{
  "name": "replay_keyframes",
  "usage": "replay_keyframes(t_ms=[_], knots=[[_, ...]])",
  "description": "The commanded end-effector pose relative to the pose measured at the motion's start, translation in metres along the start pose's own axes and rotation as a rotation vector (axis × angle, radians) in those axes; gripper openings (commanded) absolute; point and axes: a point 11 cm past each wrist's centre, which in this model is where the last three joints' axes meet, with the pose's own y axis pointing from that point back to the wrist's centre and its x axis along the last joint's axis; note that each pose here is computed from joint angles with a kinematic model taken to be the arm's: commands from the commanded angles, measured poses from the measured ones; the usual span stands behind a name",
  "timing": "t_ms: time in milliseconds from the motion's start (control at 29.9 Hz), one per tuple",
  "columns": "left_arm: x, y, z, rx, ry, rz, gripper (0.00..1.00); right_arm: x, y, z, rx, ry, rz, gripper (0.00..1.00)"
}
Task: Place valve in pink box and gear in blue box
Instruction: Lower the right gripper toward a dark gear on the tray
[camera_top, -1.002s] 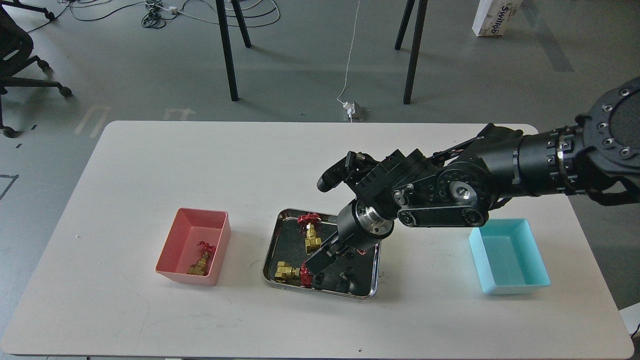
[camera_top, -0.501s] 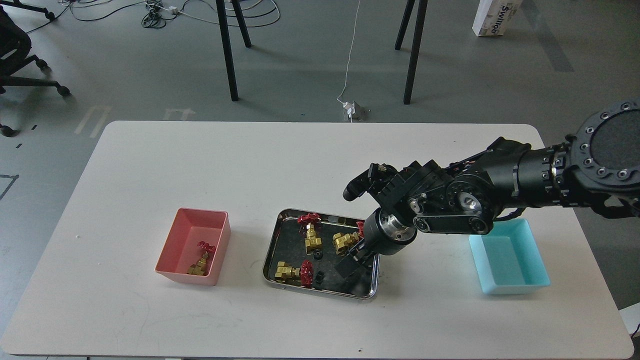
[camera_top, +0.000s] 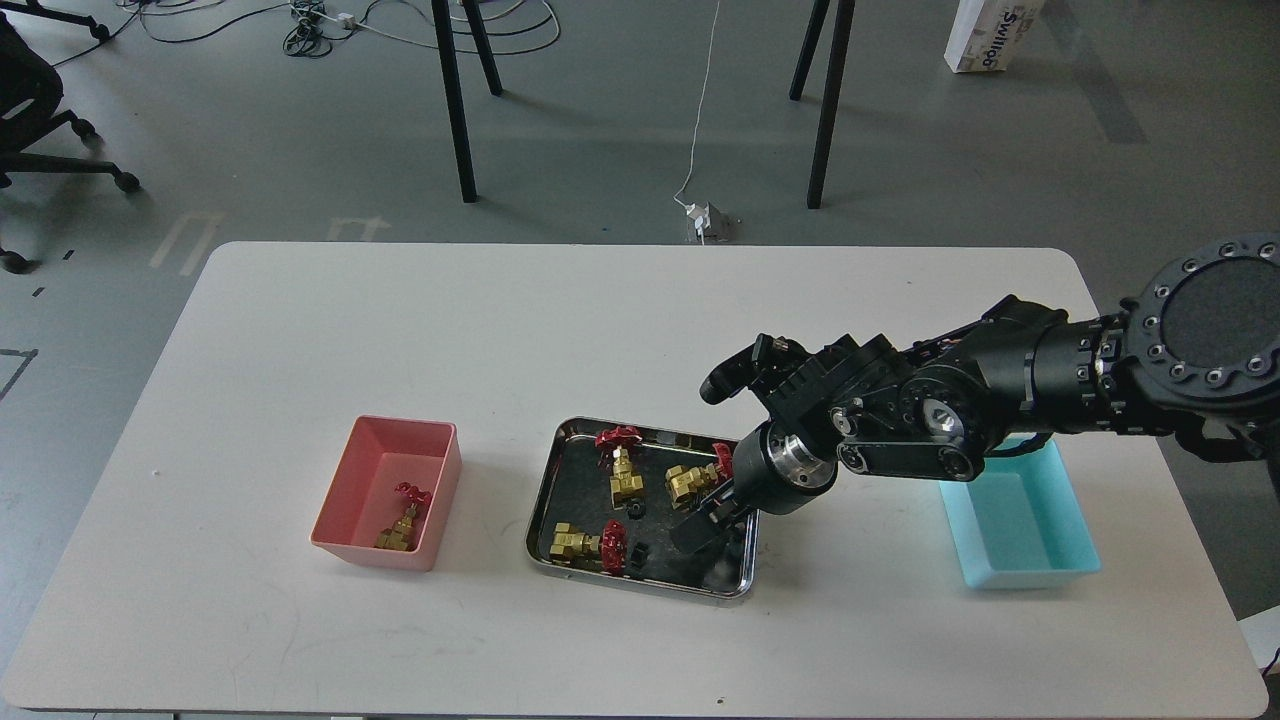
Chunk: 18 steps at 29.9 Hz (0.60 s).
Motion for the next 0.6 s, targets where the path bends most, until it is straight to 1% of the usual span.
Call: replay_keyframes(t_ms=[0,134,301,568], knots=[[0.0027,0.0012,-0.0001,0.0,0.013,0.005,0.94,-0.0025,-0.0035,-0.0009,0.013,-0.003,0.012,0.92],[0.0028,0.0015,-0.0005,-0.001,0.024,0.004,0.94,-0.0056,-0.0064,0.0004,0.016,-0.01,0.012,0.92],[0.0047,0.0017,0.0005,-0.004,0.026,0.01,0.94,-0.0083,-0.0092,0.0005,0.025,-0.016,0.015,0.87],[0.0037,0.001,0.0012,-0.007,0.031,0.011,0.94,-0.0085,-0.0116,-0.001,0.04,-0.008,0.043,0.87]])
